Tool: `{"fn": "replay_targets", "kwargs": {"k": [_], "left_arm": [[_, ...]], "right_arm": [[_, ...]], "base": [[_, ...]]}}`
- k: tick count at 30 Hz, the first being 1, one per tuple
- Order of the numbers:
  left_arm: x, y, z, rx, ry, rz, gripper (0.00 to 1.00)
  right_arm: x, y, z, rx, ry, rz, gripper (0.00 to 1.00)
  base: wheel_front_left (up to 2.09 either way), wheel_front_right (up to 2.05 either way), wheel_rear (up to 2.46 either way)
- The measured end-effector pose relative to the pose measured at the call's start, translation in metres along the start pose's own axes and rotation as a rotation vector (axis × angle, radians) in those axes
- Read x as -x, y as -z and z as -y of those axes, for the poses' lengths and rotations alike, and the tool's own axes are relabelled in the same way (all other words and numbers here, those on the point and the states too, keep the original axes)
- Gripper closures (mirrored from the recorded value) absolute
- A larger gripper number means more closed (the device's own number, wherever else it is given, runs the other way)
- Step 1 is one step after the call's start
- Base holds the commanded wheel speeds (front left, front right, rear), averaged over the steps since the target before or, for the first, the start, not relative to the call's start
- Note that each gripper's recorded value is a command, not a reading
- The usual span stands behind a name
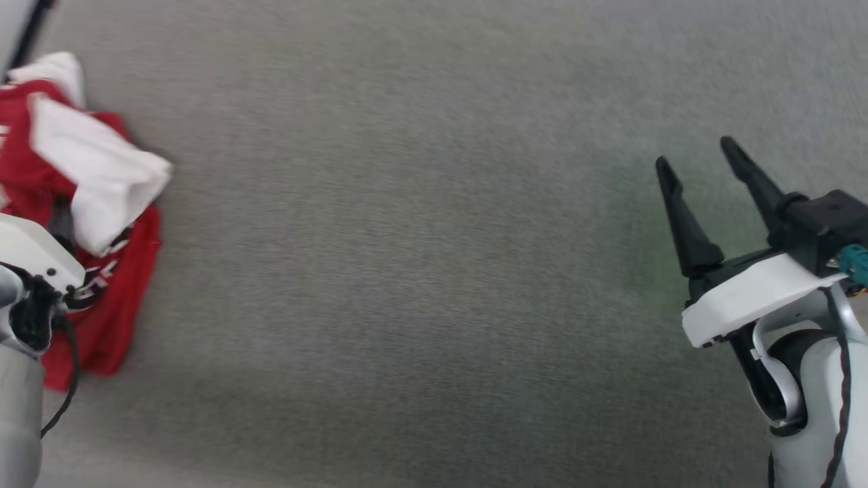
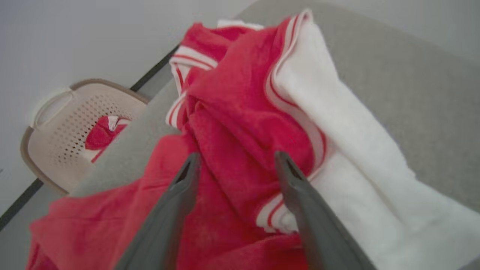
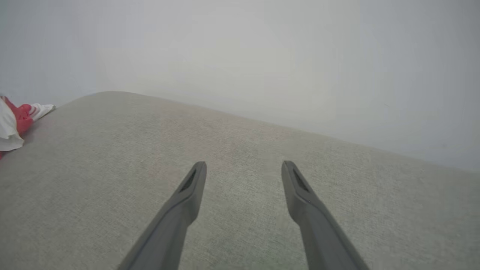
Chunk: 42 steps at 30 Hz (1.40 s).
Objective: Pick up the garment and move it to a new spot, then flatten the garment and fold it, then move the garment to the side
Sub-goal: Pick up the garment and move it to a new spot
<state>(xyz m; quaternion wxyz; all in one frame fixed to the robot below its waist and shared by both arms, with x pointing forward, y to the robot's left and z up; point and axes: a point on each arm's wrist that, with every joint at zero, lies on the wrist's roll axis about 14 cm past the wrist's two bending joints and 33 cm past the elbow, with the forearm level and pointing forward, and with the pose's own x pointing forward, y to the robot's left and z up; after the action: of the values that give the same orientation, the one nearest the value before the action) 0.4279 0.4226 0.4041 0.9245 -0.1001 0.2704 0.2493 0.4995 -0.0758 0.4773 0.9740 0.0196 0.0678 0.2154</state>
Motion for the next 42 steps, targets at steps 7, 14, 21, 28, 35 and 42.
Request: {"fn": "replay_targets", "kwargs": {"k": [7, 14, 21, 28, 35, 42], "left_arm": [[-0.023, 0.060, 0.010, 0.051, -0.049, -0.361, 0.00], [-0.027, 0.065, 0.011, 0.059, -0.061, -0.417, 1.00], [-0.024, 0.034, 0.009, -0.002, -0.020, -0.244, 1.00], [-0.008, -0.036, -0.006, -0.070, 0.002, 0.010, 1.00], [0.032, -0.133, -0.015, -0.151, 0.028, 0.306, 1.00], [0.083, -0.207, -0.014, -0.212, 0.063, 0.516, 1.00]], "right_arm": [[0.008, 0.019, 0.025, -0.002, 0.064, -0.053, 0.00], [0.010, 0.020, 0.034, -0.009, 0.092, -0.052, 0.00], [0.012, 0.007, 0.032, -0.016, 0.100, -0.016, 0.00], [0.019, -0.008, 0.026, -0.029, 0.101, 0.024, 0.00], [0.031, -0.035, 0.014, -0.038, 0.096, 0.095, 0.00], [0.042, -0.059, -0.002, -0.048, 0.078, 0.159, 0.00]], "base": [[0.00, 0.00, 0.00], [0.00, 0.00, 0.00], [0.00, 0.00, 0.00], [0.00, 0.00, 0.00], [0.00, 0.00, 0.00], [0.00, 0.00, 0.00]]}}
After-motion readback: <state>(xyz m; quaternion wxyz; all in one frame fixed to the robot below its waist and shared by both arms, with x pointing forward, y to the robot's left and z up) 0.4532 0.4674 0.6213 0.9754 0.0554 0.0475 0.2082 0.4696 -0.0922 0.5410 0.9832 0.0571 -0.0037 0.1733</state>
